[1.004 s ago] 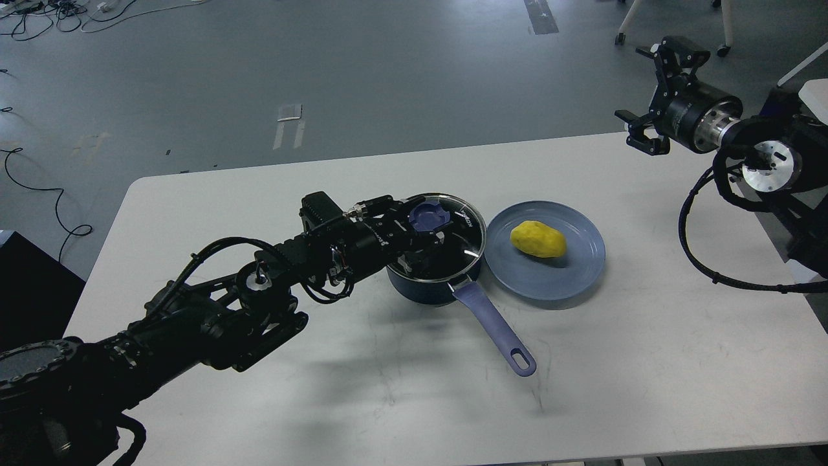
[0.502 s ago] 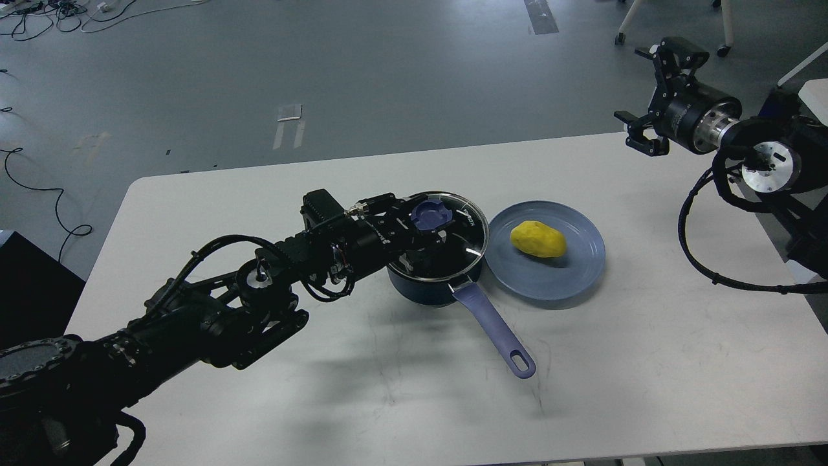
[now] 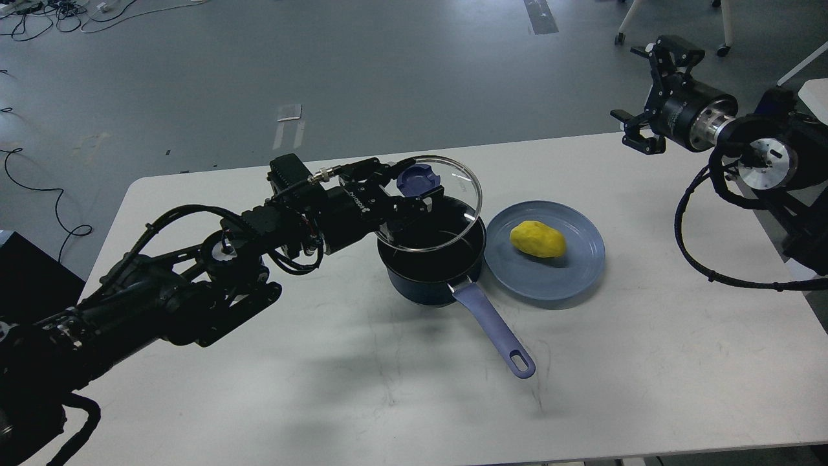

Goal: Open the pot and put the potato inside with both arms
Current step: 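Grasp the lid knob with the left gripper and lift it off, then carry the glass lid toward the robot and lower it onto the table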

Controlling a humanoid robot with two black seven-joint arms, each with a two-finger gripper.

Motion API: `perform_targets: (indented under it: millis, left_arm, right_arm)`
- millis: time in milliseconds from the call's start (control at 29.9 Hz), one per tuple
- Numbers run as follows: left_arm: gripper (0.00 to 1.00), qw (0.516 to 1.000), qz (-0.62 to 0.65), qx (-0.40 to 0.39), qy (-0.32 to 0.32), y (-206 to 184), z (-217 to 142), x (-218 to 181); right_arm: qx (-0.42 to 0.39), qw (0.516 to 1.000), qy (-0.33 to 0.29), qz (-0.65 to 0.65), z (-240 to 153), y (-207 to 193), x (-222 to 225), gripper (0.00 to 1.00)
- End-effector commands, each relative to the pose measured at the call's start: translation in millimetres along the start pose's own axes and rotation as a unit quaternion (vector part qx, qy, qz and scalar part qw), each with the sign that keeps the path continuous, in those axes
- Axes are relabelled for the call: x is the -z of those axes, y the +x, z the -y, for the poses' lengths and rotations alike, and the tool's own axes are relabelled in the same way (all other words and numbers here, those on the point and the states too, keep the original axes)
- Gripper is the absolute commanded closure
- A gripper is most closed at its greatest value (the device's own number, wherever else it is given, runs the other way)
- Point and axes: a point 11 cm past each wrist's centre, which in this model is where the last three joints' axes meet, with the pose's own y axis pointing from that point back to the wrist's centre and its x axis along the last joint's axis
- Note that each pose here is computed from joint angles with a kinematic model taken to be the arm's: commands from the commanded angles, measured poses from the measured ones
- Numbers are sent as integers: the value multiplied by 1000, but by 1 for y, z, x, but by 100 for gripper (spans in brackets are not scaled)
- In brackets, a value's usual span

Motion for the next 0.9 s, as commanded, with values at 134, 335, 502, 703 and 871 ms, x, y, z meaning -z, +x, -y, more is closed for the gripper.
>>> perform_targets:
  millis: [134, 335, 502, 703, 871]
  left_arm:
    - [53, 999, 24, 10, 30, 15, -48, 27]
    - [53, 997, 38, 18, 64, 18, -81, 48]
    - [53, 996, 41, 15, 78, 9, -102, 55]
    - [53, 993, -13, -8, 120, 2, -125, 65]
    - [53, 991, -36, 2, 132, -26, -135, 59]
  right_arm:
    - [5, 1000, 2, 0, 1, -3, 1, 0]
    - [7, 1000, 2, 0, 1, -4, 2, 0]
    - [7, 1000, 2, -1, 1, -4, 2, 0]
    - [6, 1000, 0, 0, 0, -3, 0, 0]
    - [6, 1000, 0, 0, 0, -3, 0, 0]
